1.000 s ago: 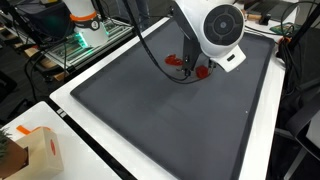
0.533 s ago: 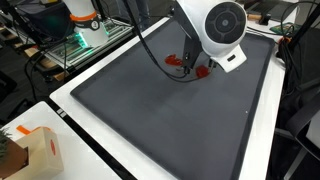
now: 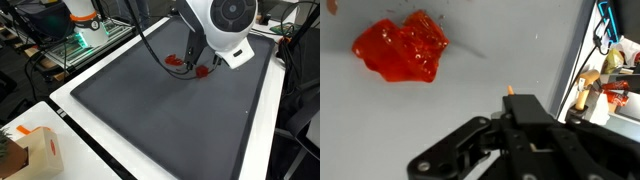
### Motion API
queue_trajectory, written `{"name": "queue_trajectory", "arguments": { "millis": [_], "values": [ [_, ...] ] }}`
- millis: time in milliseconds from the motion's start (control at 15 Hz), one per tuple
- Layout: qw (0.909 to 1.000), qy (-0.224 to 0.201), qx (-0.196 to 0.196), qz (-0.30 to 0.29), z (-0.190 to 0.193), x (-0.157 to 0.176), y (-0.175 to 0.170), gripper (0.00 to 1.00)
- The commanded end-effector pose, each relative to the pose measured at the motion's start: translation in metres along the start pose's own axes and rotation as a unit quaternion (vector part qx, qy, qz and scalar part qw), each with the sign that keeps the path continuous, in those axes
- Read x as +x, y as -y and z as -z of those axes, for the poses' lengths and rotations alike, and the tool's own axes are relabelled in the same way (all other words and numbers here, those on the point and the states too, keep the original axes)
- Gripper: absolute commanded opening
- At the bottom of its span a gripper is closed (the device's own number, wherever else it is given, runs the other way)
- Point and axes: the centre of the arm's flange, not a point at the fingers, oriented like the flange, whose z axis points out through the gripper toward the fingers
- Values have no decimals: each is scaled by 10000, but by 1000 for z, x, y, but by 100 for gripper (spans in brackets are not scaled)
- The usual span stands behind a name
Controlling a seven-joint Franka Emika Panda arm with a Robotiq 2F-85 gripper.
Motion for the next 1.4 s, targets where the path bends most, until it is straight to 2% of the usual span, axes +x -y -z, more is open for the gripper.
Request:
{"name": "queue_trajectory", "arguments": {
  "millis": [0, 333, 600, 1000, 1333],
  "values": [
    [9997, -106, -224, -28, 21, 1, 12, 3],
    [9980, -186, -592, 112, 46, 3, 30, 3],
    [9927, -107, -1184, 176, 61, 3, 44, 3],
    [9786, 206, -2025, 287, 67, 3, 64, 3],
    [9629, 405, -2655, 248, 64, 0, 75, 3]
  ]
}}
